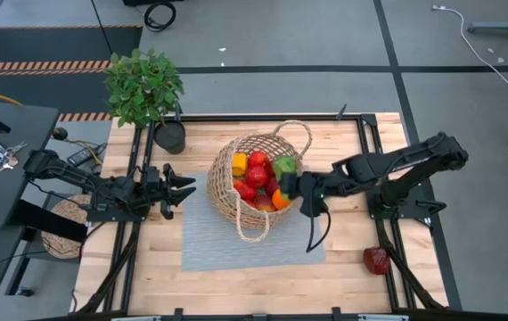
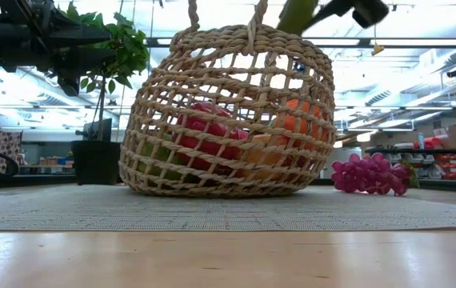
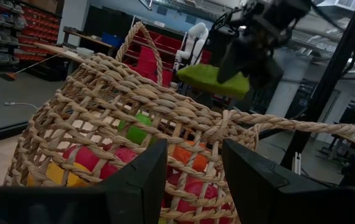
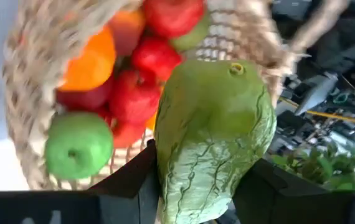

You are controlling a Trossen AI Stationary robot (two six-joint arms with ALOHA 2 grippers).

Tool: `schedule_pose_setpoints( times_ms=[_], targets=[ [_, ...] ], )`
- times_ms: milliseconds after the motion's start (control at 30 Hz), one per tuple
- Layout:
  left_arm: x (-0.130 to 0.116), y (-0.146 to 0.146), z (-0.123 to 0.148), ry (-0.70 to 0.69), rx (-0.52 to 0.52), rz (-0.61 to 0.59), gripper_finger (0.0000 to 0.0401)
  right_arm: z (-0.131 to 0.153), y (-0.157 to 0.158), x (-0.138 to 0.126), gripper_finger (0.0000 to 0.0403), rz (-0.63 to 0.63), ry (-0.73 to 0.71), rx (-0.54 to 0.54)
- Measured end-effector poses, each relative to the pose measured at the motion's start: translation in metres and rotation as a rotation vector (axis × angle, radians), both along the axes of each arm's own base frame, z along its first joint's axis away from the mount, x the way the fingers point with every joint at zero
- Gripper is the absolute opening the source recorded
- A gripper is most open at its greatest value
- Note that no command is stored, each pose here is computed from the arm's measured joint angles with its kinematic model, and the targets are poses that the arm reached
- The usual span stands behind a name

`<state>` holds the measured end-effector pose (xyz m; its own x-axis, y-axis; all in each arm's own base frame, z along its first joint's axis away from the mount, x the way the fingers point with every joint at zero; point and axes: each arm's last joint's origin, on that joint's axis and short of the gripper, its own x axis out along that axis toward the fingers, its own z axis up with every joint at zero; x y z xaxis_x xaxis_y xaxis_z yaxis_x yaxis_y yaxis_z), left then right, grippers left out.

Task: Build produce basket
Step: Put the green cucumber into the brown basket

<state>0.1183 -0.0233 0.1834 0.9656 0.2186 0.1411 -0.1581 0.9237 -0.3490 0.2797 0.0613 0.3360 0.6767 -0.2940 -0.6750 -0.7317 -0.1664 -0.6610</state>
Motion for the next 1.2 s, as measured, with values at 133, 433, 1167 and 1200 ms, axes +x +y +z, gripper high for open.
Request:
schedule_pose_setpoints(
  times_ms=[133,433,1167,1200],
  targets=[
    [0.0,0.0,0.0,0.0,0.0,0.0,0.016,-0.016,0.004,0.002,0.0165,0.039,0.003,-0.168],
    [0.0,0.0,0.0,0.001,0.001,0.0,0.016,-0.025,0.004,0.013,0.0165,0.045,-0.123,-0.136],
    [0.0,0.0,0.0,0.0,0.0,0.0,0.016,-0.049,-0.038,0.019,0.0245,-0.358,-0.264,0.523],
    [0.0,0.0,0.0,0.0,0.0,0.0,0.016,-0.049,-0.038,0.019,0.0256,-0.368,-0.269,0.537]
  ],
)
